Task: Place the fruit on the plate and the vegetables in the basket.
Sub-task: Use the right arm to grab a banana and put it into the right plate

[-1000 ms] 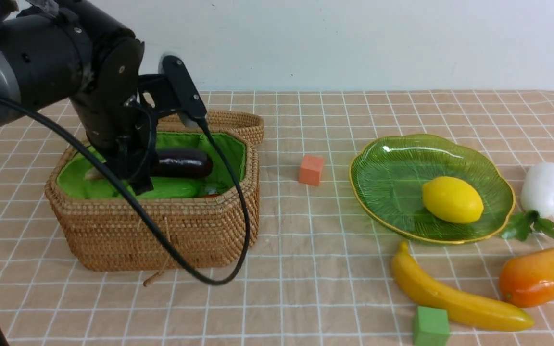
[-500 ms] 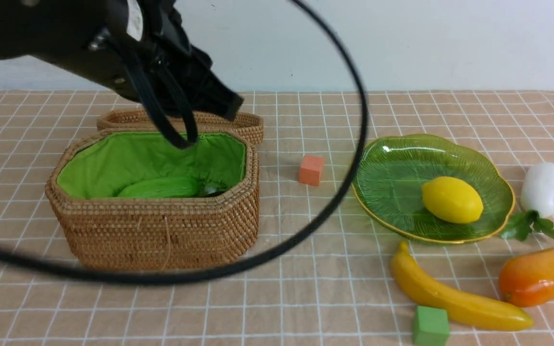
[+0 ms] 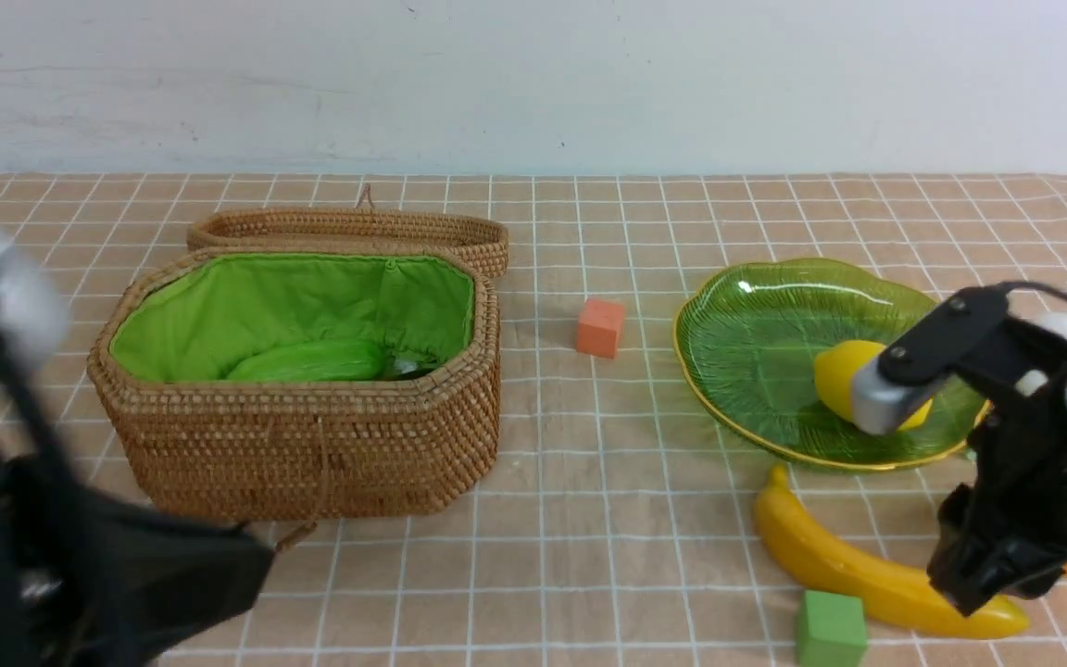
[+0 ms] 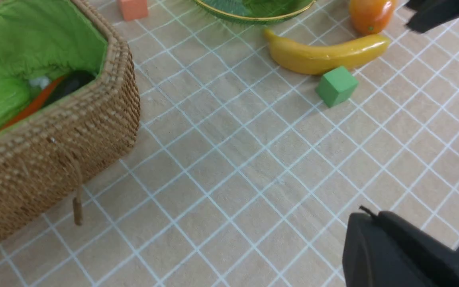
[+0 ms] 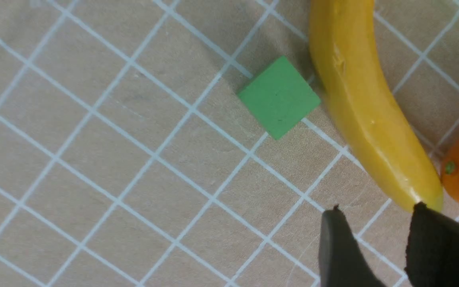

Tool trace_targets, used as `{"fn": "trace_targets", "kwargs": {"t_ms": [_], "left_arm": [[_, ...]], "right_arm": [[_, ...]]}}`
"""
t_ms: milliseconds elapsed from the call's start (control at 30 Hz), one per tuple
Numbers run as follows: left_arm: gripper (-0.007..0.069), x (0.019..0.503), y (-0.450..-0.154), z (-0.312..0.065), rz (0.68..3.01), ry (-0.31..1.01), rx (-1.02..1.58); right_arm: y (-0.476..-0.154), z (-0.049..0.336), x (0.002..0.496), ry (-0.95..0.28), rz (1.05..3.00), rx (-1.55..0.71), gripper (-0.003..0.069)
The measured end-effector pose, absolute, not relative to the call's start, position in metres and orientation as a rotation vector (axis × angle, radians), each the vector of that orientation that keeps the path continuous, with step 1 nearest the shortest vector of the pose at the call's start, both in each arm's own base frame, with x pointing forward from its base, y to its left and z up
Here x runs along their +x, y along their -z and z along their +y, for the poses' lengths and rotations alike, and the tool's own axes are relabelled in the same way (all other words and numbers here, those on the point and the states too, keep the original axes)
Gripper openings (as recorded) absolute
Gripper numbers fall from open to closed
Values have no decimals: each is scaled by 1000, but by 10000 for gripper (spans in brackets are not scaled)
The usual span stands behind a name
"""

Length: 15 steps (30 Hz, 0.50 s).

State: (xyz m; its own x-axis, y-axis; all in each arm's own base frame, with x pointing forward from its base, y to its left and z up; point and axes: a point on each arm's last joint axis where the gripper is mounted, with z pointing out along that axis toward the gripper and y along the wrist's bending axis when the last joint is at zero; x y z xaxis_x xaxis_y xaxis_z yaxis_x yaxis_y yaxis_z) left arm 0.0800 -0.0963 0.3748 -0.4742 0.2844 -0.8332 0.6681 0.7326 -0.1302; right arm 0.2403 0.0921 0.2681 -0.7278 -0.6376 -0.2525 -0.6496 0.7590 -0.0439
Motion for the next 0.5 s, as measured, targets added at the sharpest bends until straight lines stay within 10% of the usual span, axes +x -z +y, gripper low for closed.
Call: {"fn": "trace_targets", "kwargs": {"t_ms": [500], "left_arm": [[-13,53,-359,-50,1958,558,682]], "right_arm": [[-178,76,302,28,2618,-1434,439]]}}
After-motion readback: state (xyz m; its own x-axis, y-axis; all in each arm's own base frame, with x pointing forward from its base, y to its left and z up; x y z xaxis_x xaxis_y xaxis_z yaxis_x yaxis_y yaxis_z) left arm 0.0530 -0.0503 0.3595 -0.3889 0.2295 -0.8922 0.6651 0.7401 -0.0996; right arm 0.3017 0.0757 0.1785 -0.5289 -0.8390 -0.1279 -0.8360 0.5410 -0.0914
